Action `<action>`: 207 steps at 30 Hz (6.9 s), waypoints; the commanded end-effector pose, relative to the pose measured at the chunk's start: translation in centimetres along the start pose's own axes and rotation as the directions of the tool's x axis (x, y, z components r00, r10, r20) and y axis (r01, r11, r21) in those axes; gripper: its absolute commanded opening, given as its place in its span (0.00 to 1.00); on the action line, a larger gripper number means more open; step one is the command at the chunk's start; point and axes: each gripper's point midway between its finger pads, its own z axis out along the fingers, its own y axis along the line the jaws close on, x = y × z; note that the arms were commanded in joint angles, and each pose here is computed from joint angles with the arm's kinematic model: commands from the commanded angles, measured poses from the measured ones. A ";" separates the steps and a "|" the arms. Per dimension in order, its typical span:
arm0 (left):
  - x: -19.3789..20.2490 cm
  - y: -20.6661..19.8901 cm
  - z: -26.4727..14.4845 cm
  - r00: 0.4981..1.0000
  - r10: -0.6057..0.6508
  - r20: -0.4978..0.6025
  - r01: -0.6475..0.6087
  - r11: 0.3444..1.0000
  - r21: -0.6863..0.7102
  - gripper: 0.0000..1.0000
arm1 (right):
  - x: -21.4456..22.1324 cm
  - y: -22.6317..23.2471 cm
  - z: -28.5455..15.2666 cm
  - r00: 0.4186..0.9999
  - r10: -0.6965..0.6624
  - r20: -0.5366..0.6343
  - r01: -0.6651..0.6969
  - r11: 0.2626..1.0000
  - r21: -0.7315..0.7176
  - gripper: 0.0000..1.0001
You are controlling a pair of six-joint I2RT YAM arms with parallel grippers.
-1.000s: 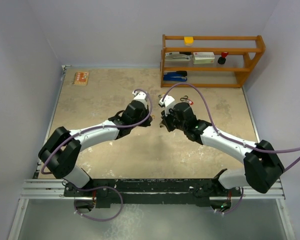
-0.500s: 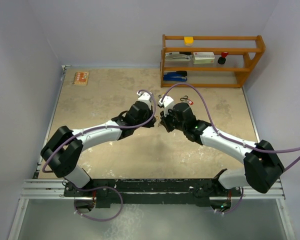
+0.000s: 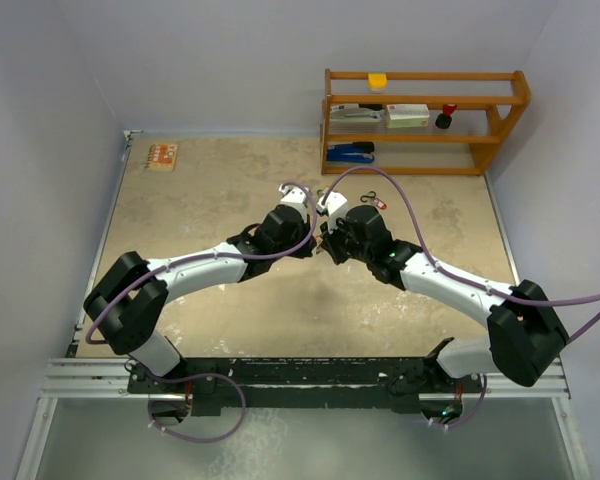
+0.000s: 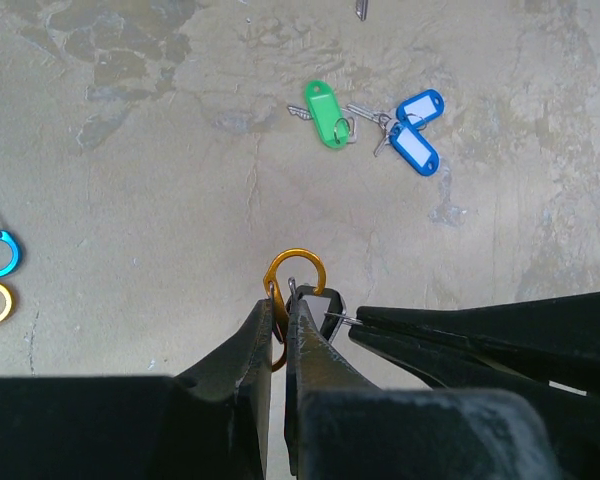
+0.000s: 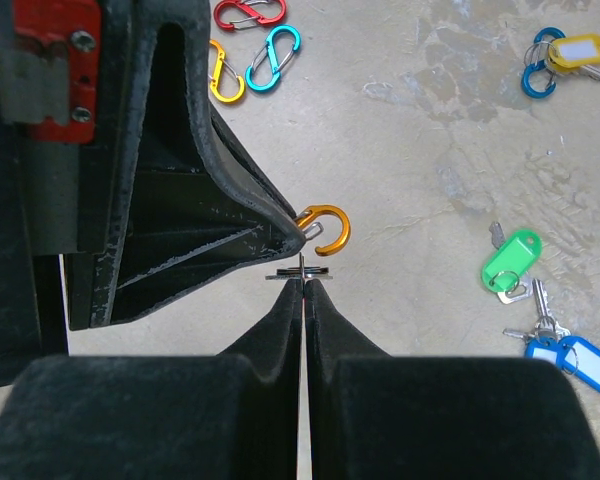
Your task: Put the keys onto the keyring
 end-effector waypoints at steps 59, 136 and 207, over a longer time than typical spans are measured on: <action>-1.9 -2.9 -2.2 0.999 0.021 0.041 -0.025 0.996 0.090 0.00 | -1.6 -3.1 -0.5 0.999 -0.024 0.043 0.016 0.983 0.182 0.00; -4.1 9.8 -5.0 0.947 -0.199 0.253 0.273 0.912 -0.307 0.74 | 5.8 -14.6 -0.5 0.881 0.449 -0.150 -0.275 0.743 0.611 0.52; -4.0 10.4 -4.7 0.950 -0.186 0.252 0.266 0.903 -0.337 0.74 | 3.2 -17.9 -4.5 0.909 0.414 -0.036 -0.299 0.712 0.635 0.00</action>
